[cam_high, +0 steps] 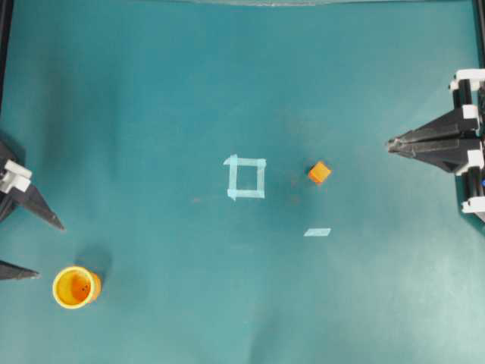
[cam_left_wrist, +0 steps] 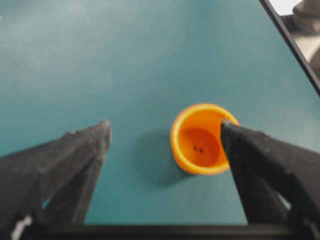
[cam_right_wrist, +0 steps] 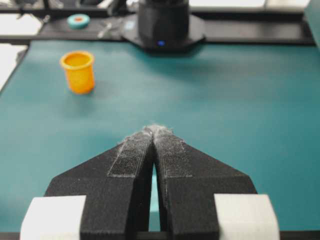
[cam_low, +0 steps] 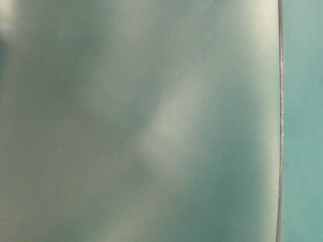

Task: Move the cup toward the block with left arm.
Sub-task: 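Position the open left gripper around the orange cup rim, then close the left gripper on the orange cup, then lift the cup and carry it right toward the tape square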

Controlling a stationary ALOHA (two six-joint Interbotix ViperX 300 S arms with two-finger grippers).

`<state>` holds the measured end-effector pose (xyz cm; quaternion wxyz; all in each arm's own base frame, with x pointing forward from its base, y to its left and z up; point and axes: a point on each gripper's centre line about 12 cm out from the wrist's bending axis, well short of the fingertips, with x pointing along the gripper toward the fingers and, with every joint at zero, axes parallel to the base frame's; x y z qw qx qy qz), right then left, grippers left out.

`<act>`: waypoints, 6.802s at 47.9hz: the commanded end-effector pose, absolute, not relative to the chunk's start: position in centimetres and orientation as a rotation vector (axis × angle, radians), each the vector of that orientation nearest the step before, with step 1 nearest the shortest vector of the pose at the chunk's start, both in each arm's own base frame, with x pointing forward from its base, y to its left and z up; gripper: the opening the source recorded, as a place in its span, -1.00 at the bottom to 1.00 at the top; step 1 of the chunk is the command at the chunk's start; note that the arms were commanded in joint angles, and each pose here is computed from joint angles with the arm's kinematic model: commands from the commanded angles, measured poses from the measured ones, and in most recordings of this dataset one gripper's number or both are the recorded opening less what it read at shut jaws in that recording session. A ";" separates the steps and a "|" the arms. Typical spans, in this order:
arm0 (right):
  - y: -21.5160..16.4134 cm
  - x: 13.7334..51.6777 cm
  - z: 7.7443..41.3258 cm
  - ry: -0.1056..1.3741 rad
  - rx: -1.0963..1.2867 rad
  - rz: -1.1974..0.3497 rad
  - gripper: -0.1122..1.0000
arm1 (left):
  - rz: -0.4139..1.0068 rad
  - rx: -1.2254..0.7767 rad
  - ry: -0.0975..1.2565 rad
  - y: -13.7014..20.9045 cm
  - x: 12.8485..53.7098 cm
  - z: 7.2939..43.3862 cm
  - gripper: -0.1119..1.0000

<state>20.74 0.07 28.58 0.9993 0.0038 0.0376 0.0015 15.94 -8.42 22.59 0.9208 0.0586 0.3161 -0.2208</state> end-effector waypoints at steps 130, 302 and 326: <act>0.1 21.6 30.1 0.049 0.017 0.004 -0.80 | -0.532 0.156 0.810 -13.5 19.4 15.0 0.78; 0.1 22.2 30.6 0.051 0.018 0.004 -0.80 | -0.301 0.009 0.699 -10.2 27.3 18.5 0.45; 0.1 22.2 30.7 0.048 0.015 0.004 -0.80 | 0.023 -0.107 0.646 -0.6 34.2 22.2 0.45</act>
